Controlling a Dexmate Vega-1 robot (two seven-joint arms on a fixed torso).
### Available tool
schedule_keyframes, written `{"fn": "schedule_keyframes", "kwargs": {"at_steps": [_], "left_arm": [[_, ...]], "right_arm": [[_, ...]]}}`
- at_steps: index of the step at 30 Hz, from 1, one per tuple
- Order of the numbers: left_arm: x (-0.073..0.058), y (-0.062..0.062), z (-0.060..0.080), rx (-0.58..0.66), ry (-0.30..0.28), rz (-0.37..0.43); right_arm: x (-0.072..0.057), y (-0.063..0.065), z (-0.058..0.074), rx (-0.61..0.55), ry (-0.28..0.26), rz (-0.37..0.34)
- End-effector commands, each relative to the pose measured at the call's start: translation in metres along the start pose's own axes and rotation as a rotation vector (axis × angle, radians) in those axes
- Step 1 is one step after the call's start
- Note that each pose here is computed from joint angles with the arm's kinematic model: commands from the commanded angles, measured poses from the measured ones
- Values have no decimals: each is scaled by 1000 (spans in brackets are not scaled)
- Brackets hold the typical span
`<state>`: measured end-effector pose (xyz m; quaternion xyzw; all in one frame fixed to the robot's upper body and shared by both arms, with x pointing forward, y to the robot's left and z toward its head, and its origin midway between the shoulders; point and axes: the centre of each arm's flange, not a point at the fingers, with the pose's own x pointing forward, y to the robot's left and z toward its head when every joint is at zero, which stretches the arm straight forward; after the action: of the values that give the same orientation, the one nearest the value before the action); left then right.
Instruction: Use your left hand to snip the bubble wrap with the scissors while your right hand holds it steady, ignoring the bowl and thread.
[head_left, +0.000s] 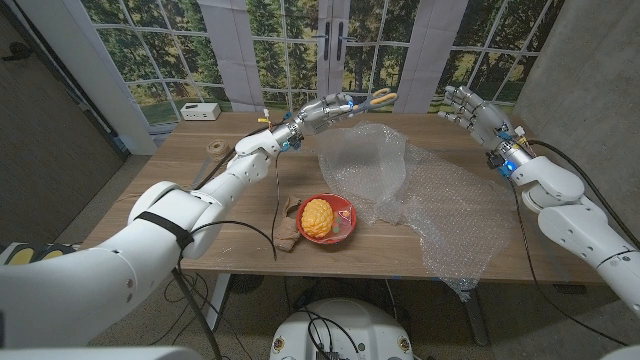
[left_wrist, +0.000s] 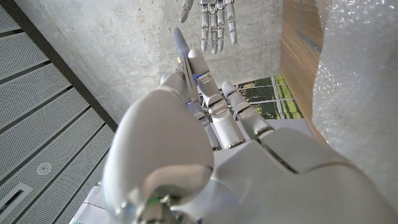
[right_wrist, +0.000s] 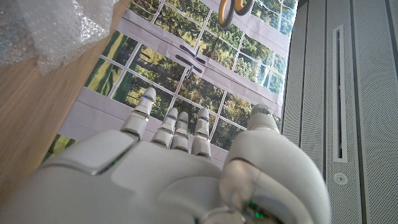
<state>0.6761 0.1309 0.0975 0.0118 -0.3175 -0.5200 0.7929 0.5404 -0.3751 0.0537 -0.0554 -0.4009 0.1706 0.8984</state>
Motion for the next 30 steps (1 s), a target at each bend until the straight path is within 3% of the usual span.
{"fn": "schedule_keyframes", "kwargs": {"at_steps": [1,13,30], "left_arm": [[5,-2,-1,29,59,-3],[2,3,-5,23,97,12],[3,10,-5,38,120,3]], "right_arm": [[0,-5,6,-52,3,13],[0,-12,20,-123,-3,6],[-1,-14,37,-351,103,-63]]}}
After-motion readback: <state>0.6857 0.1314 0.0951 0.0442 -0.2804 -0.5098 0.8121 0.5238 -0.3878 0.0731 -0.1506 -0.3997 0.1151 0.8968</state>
